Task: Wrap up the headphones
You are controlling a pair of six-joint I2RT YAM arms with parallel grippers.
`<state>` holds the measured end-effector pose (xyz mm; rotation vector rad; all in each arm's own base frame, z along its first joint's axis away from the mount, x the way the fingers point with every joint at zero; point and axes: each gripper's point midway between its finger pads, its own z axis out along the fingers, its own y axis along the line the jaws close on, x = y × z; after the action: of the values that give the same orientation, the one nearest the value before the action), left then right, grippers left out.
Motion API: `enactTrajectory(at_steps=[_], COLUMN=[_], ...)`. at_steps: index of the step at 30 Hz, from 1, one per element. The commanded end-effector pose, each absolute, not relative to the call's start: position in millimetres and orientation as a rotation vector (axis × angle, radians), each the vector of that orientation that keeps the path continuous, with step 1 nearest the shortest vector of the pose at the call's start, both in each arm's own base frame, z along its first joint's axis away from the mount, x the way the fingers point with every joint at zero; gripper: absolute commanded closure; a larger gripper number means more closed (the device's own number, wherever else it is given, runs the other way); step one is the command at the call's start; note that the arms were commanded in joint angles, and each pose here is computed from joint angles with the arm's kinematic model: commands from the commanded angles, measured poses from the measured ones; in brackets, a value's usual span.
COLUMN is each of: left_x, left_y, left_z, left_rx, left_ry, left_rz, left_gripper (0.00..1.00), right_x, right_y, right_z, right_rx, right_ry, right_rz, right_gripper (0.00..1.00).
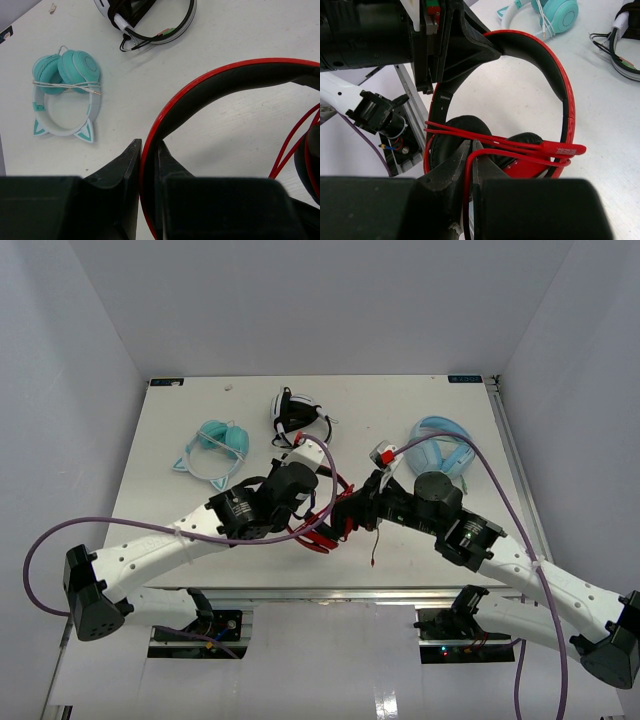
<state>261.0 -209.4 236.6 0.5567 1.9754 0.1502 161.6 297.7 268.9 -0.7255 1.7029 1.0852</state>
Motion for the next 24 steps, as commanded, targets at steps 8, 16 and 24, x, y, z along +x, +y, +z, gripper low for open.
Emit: enactTrajectory(at_steps=[8,16,24], left_x=[265.3,264.0,265.4], left_y=[-205.8,-212.5,-210.6], left_z=[261.6,264.9,254.9], left_rx=[0.266,0.11,-0.002], left_ry=[1.996,2.017,2.042], left_rz=[0.093,-0.006,0.014], left_gripper=[1.0,1.0,1.0], right_x=[152.7,144.9,138.3], right_y=[322.6,339.4,352.3], right_z=[337.5,336.7,334.0], right_rx=[-0.708,-0.74,-0.746], right_ry=[1.479,1.468,1.479], right_rz=[1.269,1.324,1.33], right_gripper=[0.9,0.87,0.87])
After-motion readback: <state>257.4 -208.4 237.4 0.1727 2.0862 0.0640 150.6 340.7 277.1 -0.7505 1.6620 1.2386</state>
